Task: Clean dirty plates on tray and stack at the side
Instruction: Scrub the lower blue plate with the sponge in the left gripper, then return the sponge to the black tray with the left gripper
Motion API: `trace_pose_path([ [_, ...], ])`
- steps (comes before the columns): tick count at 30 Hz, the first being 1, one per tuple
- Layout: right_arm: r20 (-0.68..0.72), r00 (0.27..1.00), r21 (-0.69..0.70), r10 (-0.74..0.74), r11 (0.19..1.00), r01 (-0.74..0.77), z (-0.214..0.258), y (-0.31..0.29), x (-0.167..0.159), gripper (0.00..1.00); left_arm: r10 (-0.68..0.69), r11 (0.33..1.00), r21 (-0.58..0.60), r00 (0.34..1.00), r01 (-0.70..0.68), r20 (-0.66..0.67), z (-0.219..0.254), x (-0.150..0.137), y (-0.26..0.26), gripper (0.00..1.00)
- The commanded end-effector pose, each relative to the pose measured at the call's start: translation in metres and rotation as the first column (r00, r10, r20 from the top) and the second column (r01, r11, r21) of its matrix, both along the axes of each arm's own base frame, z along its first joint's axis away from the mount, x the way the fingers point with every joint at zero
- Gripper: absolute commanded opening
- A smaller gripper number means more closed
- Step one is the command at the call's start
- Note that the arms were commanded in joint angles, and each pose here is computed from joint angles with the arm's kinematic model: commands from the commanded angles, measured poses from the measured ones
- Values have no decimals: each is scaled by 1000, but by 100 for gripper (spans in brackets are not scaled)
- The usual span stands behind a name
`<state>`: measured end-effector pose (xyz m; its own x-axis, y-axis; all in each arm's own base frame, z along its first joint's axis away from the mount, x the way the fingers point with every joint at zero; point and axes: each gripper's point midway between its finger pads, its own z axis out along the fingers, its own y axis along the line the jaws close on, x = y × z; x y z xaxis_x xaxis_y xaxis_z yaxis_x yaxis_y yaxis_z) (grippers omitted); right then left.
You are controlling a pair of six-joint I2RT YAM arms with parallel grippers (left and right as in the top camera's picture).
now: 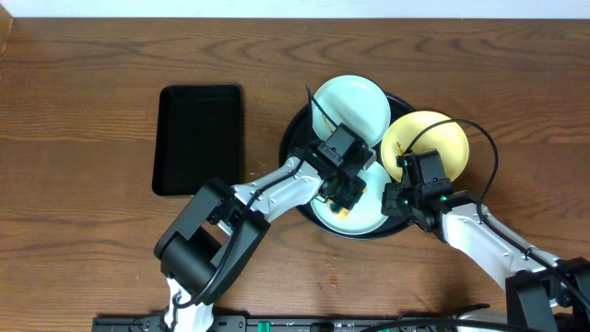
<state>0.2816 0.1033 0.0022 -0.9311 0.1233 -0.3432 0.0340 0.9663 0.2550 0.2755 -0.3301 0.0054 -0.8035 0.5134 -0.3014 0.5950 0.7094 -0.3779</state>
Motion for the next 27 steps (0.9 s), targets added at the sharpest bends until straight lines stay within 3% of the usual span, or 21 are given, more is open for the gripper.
trace_pose_path([
  [1, -37, 999, -16, 17, 1000, -18, -10, 0, -10, 1, -41, 999, 20, 983, 45, -179, -30, -42, 11, 8],
  [4, -38, 999, -17, 17, 1000, -18, -10, 0, -10, 3, -26, 999, -24, 992, 23, -124, 5, -22, 11, 8],
  [9, -38, 999, -16, 17, 1000, -18, -10, 0, -10, 8, 82, 982, -177, 994, -69, 68, 106, 32, 29, 8],
  [13, -38, 999, -16, 17, 1000, -18, -10, 0, -10, 11, 224, 940, -306, 947, -149, 229, 193, 63, 71, 8],
  [16, -38, 999, -16, 17, 1000, -18, -10, 0, -10, 16, 316, 917, -338, 904, -213, 287, 227, 71, 108, 8],
  [19, -38, 999, -16, 17, 1000, -18, -10, 0, -10, 19, 428, 893, -296, 846, -340, 319, 234, 81, 155, 8],
  [23, -38, 999, -17, 17, 1000, -18, -10, -1, -10, 19, 552, 831, -144, 766, -537, 329, 211, 90, 219, 8],
  [27, -38, 999, -17, 17, 1000, -18, -10, -1, -10, 14, 612, 771, -8, 738, -636, 285, 177, 89, 257, 8],
])
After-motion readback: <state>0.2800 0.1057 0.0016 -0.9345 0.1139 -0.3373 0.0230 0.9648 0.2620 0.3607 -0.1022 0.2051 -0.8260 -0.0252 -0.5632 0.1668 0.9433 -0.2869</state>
